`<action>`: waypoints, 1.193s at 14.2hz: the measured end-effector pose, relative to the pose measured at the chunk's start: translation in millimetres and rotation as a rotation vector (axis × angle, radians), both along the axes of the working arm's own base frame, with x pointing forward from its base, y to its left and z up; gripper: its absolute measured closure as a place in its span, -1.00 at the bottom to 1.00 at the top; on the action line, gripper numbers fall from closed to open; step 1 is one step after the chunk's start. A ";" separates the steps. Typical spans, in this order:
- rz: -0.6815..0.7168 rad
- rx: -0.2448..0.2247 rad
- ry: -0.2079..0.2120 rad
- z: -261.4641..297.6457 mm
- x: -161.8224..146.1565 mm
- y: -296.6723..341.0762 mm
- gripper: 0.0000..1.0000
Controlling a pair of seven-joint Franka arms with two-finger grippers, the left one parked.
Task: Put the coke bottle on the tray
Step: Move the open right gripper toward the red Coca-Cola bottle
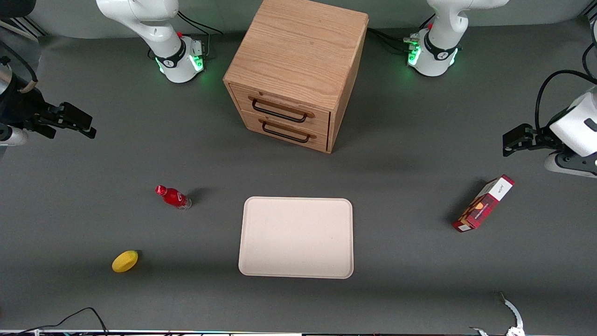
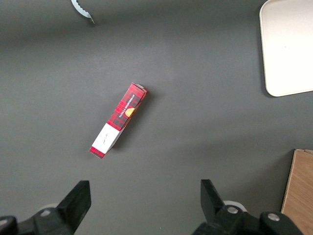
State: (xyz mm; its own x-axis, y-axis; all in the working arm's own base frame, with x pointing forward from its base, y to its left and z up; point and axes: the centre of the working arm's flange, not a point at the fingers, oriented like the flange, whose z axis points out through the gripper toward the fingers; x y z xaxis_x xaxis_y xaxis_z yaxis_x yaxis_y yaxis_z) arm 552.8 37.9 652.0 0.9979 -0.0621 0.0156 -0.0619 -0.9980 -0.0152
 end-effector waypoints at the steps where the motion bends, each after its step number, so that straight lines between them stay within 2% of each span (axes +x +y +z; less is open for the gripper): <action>1: -0.001 0.000 -0.001 0.2 0.5 -0.6 -1.00; 6: 0.005 0.009 0.032 -24.9 17.4 2.3 -1.00; 11: 0.037 0.023 0.054 -84.0 55.3 21.6 -0.99; 13: 0.053 0.028 0.051 -114.1 67.8 33.1 -0.96; 17: 0.075 0.014 0.057 -171.5 68.2 44.5 -1.00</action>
